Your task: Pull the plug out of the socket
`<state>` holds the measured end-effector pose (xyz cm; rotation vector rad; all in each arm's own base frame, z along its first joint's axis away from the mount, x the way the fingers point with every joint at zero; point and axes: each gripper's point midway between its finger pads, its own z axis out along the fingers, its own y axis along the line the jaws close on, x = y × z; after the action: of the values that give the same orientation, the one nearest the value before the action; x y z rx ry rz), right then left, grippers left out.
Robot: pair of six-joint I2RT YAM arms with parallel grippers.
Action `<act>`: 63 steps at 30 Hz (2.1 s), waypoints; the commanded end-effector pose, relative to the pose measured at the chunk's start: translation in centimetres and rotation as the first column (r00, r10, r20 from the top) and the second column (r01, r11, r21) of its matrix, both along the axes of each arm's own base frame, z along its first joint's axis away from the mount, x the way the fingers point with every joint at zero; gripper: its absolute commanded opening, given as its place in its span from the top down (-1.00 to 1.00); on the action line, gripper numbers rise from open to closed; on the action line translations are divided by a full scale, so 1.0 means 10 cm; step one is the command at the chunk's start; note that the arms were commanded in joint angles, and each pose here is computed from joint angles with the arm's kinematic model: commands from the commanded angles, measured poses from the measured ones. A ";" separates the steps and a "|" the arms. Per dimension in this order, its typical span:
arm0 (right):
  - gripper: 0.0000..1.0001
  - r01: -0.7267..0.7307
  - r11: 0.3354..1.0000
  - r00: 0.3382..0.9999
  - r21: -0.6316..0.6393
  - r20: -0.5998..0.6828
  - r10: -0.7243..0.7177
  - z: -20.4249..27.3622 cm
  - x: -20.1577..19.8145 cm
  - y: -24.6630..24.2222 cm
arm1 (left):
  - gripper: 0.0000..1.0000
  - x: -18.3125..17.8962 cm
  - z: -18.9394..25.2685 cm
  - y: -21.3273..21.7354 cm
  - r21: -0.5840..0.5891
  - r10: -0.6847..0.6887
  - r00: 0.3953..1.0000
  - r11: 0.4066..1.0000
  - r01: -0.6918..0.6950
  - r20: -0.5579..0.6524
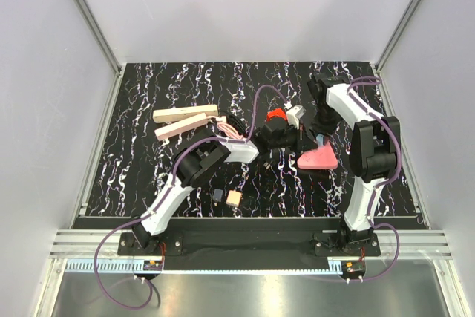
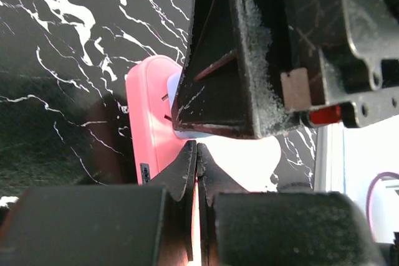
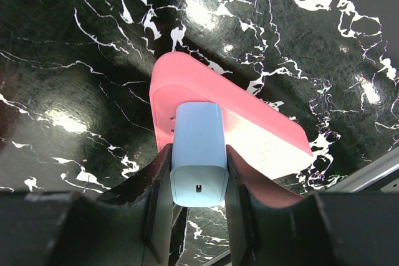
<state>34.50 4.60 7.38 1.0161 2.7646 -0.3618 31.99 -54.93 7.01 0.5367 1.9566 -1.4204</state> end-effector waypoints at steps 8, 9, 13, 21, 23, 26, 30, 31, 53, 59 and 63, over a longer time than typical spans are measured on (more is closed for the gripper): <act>1.00 -0.051 0.997 0.993 0.052 0.110 0.045 0.23 0.09 0.17 | 1.00 -0.31 -0.34 -0.01 0.064 -0.084 0.991 0.994 0.091 -0.105; 1.00 -0.053 0.997 0.993 0.059 0.107 0.046 0.22 0.09 0.18 | 1.00 -0.30 -0.33 -0.01 0.068 -0.083 0.992 0.994 0.090 -0.098; 1.00 -0.056 0.996 0.992 0.066 0.114 0.048 0.25 0.09 0.19 | 1.00 -0.25 -0.53 0.04 0.131 -0.036 0.991 0.990 0.052 -0.127; 1.00 -0.069 0.994 0.989 0.085 0.134 0.057 0.35 0.03 0.21 | 1.00 -0.13 -0.66 0.11 0.131 0.008 0.983 0.991 0.017 -0.184; 1.00 -0.071 0.993 0.989 0.090 0.136 0.059 0.37 0.00 0.21 | 1.00 -0.11 -0.66 0.10 0.137 0.011 0.983 0.990 0.015 -0.186; 1.00 -0.074 0.993 0.987 0.089 0.152 0.059 0.43 -0.01 0.20 | 1.00 -0.11 -0.68 0.09 0.151 0.011 0.982 0.988 0.018 -0.188; 1.00 -0.072 0.995 0.983 0.075 0.175 0.058 0.52 -0.01 0.17 | 1.00 -0.11 -0.68 0.08 0.151 0.010 0.982 0.988 0.019 -0.191; 1.00 -0.070 0.995 0.983 0.074 0.176 0.056 0.53 -0.01 0.16 | 1.00 -0.11 -0.69 0.08 0.157 0.011 0.981 0.987 0.020 -0.194; 1.00 -0.099 0.995 0.983 0.022 0.154 0.095 0.43 -0.13 0.00 | 0.55 -0.08 -0.13 0.30 0.040 -0.051 0.994 0.998 0.055 -0.096; 1.00 -0.106 0.993 0.985 0.042 0.145 0.099 0.37 -0.13 -0.05 | -0.11 -0.04 0.30 0.52 -0.072 -0.117 0.993 0.991 0.116 -0.014; 1.00 -0.116 0.991 0.985 0.064 0.135 0.106 0.31 -0.15 -0.02 | -0.25 0.06 0.28 0.63 -0.069 -0.108 0.994 0.992 0.107 -0.008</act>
<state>34.45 4.35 9.44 0.9071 2.6809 -0.1924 31.32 -49.56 8.16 0.5814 1.9923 -1.5772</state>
